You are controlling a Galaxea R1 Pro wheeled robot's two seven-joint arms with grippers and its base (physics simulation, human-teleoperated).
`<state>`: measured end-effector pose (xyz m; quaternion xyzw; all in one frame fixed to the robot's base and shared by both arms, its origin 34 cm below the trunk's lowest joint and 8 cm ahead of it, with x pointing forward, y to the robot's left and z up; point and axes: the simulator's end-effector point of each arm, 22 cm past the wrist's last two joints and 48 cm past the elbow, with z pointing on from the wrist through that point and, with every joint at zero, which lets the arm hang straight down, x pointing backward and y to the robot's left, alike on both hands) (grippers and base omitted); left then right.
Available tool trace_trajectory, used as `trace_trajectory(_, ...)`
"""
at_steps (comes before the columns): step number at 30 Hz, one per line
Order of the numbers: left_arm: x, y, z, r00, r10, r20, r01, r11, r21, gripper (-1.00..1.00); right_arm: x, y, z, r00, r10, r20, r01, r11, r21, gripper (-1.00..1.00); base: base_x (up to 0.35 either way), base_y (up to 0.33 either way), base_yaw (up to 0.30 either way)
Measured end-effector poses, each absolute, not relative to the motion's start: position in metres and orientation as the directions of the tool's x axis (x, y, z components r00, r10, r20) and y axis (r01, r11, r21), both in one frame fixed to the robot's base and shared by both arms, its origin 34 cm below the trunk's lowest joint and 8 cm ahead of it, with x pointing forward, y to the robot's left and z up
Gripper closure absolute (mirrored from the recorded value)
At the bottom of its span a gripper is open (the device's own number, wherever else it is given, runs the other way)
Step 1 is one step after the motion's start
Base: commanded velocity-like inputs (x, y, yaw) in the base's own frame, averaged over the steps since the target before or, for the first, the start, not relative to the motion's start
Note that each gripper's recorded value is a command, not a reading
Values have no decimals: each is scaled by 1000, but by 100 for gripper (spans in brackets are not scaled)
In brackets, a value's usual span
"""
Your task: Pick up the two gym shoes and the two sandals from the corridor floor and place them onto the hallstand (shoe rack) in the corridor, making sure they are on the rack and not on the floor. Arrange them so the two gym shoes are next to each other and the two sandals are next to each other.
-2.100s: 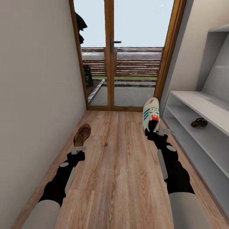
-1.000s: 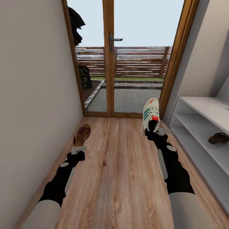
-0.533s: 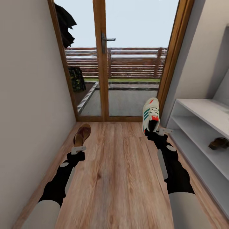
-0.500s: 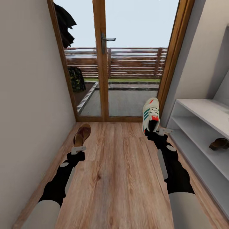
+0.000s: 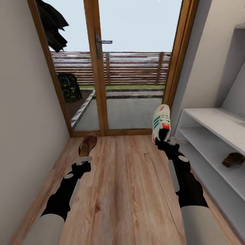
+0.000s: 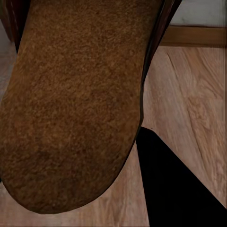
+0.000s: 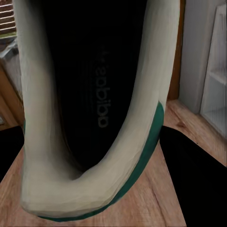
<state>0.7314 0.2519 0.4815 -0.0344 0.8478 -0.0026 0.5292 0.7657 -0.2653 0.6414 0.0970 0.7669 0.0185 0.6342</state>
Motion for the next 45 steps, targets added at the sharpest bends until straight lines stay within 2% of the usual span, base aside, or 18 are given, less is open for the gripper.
trace_trajectory(17,732,252,489,-427,-61,-902,-55,998,-42,100,764,-265,650,-165,172,-971,124,980,153,100,331,84,-220)
trace_trajectory(27,732,252,494,-420,-61,-905,-55,998,-42,100,763,-265,654,-158,172,-972,122,980,154,100,91,55,-220)
trace_trajectory(36,732,252,496,-418,-62,-907,-55,998,-42,100,763,-265,656,-156,173,-973,121,980,155,100,180,266,-75)
trace_trajectory(45,732,252,496,-416,-61,-907,-55,998,-42,100,762,-266,654,-151,174,-973,123,980,156,100,10,240,-256)
